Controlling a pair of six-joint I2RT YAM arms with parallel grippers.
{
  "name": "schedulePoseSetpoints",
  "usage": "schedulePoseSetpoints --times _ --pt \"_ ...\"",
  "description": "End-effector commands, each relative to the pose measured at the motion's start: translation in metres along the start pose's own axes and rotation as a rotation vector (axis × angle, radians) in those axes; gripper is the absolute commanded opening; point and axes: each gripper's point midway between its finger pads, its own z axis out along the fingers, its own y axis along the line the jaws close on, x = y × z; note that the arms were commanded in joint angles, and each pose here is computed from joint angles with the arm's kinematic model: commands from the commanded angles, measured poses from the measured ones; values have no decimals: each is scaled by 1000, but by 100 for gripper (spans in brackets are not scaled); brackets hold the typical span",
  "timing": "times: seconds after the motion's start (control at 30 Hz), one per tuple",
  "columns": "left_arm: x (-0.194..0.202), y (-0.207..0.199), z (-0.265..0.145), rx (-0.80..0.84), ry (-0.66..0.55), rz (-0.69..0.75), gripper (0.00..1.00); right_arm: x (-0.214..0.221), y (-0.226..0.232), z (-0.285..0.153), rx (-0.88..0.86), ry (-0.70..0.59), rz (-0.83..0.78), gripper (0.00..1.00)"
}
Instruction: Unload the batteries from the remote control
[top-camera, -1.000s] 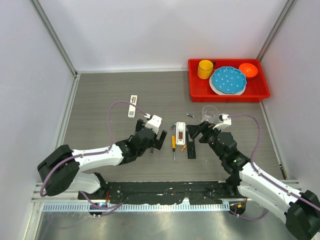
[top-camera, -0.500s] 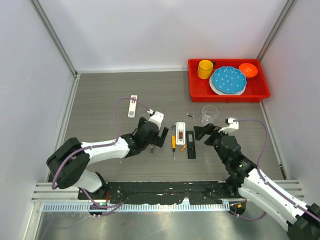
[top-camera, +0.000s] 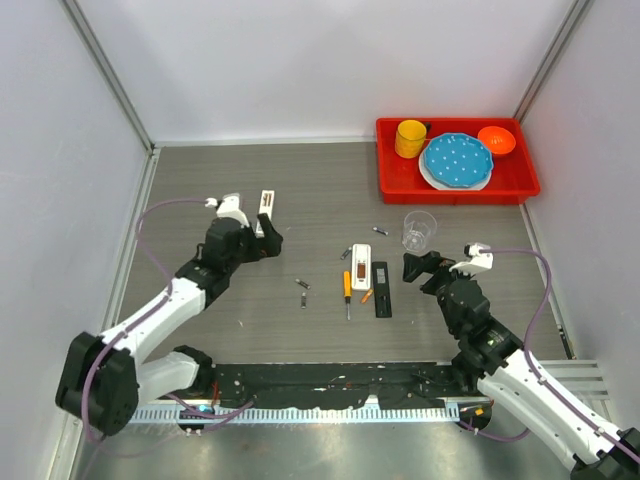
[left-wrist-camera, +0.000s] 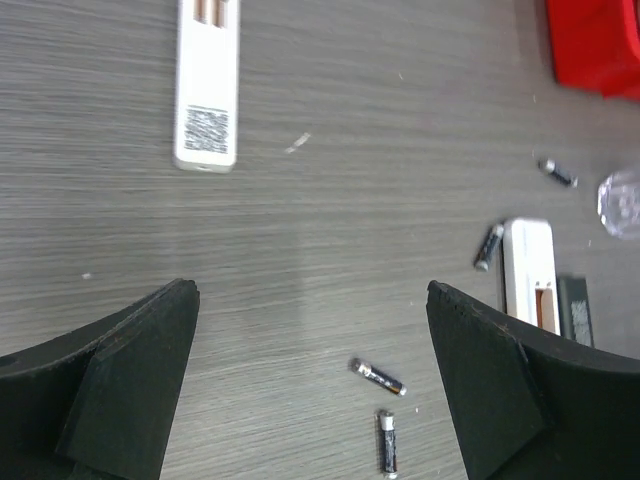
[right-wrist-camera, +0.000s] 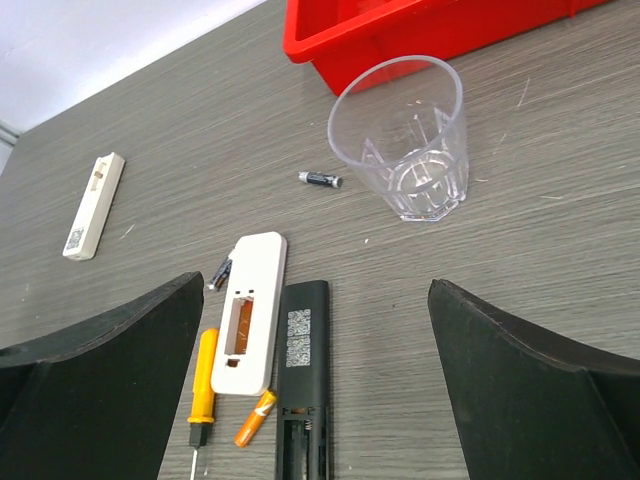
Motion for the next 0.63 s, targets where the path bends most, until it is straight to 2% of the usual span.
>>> schedulePoseSetpoints --times 0.0,0.03,0.17,0.33,0.43,0.5,0.57,0.6 --pt "-23 17 -21 -69 -85 -114 100 -10 -6 2 43 -45 -17 100" --pt "-28 30 -27 -147 -109 -119 100 -13 -8 2 56 -53 -17 100" --pt "-49 41 -44 -222 -182 -123 100 -28 -2 6 53 -104 -21 100" --pt "-68 35 -62 -177 -264 -82 100 -47 0 12 87 -160 -75 100" --pt "-80 42 -76 -204 -342 -75 100 -63 -8 14 168 -200 -152 100" --pt "-88 58 -87 -278 -422 -95 100 -76 -26 15 294 -259 -193 100" --pt "-90 68 -92 -322 -456 -55 99 -87 -32 17 362 -324 -202 100" --pt "-90 76 -95 -360 -480 -49 100 -84 -39 18 391 -330 -260 100"
